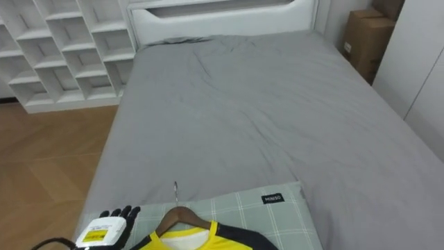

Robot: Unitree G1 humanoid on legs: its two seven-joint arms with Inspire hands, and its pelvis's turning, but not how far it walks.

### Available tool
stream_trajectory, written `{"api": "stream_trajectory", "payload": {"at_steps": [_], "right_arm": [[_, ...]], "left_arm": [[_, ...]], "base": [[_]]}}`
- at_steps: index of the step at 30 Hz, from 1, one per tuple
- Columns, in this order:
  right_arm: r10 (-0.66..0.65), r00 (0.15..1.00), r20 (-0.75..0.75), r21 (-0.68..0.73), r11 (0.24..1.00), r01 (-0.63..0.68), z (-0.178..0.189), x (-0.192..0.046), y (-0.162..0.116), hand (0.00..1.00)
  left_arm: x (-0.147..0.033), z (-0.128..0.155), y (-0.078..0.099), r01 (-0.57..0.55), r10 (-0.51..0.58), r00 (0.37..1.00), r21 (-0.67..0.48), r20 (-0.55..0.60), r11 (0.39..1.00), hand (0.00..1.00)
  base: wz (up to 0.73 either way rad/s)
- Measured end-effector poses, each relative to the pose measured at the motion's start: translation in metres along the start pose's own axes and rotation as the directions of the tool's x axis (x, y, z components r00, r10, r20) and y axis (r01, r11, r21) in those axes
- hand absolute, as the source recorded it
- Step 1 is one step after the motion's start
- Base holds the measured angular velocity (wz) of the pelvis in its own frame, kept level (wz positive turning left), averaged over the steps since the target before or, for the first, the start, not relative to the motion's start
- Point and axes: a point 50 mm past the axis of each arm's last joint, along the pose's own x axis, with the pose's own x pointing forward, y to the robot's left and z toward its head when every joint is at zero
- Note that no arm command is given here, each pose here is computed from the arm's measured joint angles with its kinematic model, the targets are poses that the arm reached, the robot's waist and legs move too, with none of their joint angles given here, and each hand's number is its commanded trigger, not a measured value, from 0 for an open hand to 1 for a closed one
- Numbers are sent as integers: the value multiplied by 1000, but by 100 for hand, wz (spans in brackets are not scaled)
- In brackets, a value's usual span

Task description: Hang clothes

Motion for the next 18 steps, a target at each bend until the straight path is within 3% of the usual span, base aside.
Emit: {"api": "stream_trajectory", "payload": {"at_steps": [6,10,18], "right_arm": [[-4,1000,-7,9,1000,4,-2,0,0,0],[-9,1000,-8,33,999,9,-5,1,3,0],[-12,1000,-4,38,999,12,-4,1,3,0]], "left_arm": [[-1,-4,-8,31,-31,999,5,-17,1000,0],[-6,-9,-23,94,-95,994,-8,-52,996,0],[-6,-23,-22,84,-92,989,-68,-118,994,0]], "base": [[0],[0],[-3]]}}
